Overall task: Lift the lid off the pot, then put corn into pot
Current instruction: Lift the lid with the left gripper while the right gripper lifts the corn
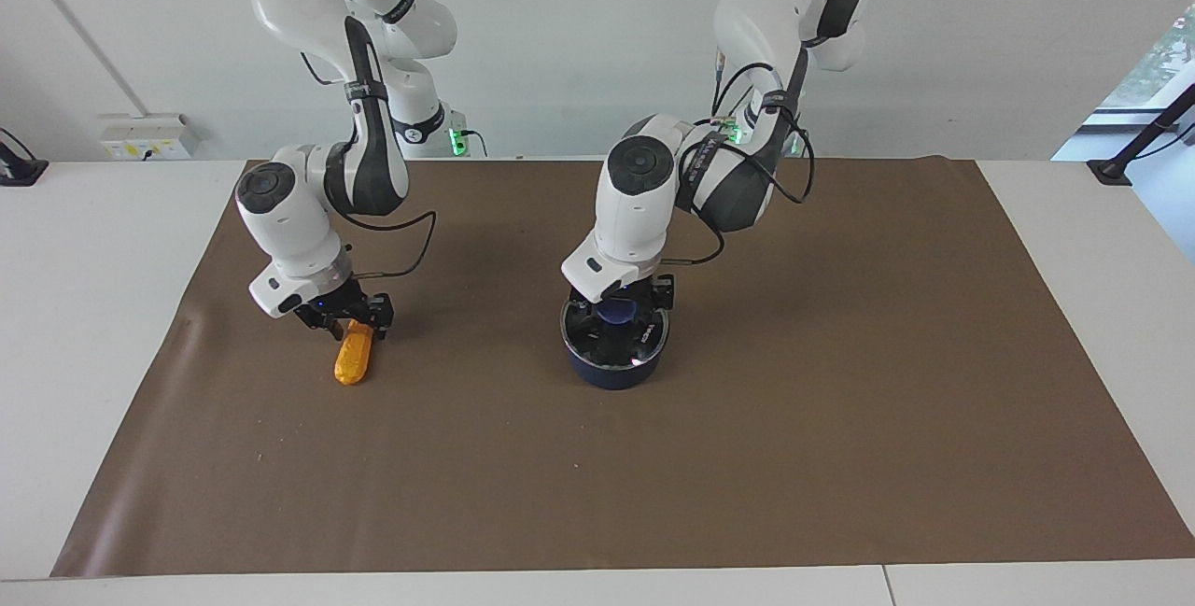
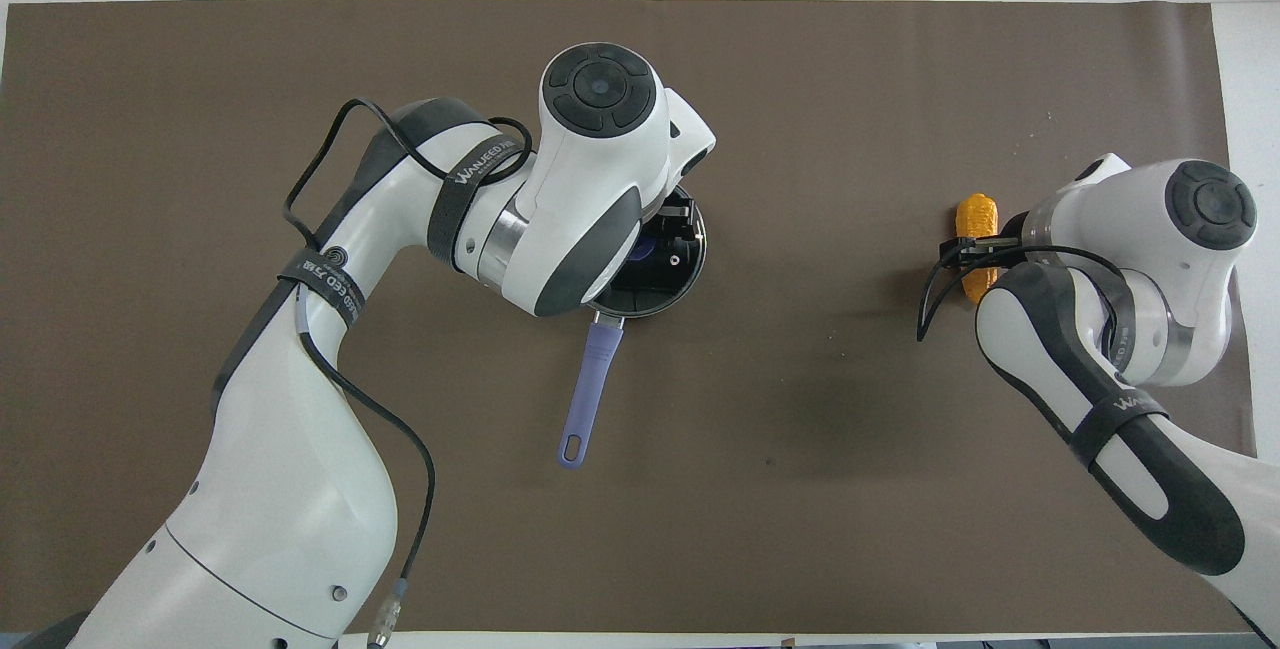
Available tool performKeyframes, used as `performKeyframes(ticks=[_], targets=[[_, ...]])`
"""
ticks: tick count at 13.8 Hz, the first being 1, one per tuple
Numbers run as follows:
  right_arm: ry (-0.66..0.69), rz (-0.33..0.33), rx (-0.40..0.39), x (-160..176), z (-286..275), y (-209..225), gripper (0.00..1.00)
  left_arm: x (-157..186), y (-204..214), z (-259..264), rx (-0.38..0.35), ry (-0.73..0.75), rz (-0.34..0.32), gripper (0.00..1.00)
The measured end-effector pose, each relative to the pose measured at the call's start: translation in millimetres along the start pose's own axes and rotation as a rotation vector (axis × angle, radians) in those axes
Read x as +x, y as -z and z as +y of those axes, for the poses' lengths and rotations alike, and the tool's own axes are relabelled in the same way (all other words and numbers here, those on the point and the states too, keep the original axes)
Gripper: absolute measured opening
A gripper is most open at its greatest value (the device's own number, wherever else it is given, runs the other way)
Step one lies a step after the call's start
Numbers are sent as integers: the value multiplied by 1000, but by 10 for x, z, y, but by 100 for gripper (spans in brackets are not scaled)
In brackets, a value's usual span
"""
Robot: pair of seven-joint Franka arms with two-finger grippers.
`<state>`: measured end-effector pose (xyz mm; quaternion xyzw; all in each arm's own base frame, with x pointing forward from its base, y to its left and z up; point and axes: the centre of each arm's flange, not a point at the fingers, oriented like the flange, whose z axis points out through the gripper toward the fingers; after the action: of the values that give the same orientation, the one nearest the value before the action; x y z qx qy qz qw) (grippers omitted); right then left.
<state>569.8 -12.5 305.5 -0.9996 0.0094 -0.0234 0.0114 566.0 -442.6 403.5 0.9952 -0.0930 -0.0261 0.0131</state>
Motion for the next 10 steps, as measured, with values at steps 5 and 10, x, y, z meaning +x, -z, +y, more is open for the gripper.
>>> performKeyframes(ticks=[5,10], targets=[[23,-10,0,-5,10,-59,54,1,2,1,0,-8,1,100],[35,-36,2,56,-36,37,38,4,19,7,-2,-11,4,100]])
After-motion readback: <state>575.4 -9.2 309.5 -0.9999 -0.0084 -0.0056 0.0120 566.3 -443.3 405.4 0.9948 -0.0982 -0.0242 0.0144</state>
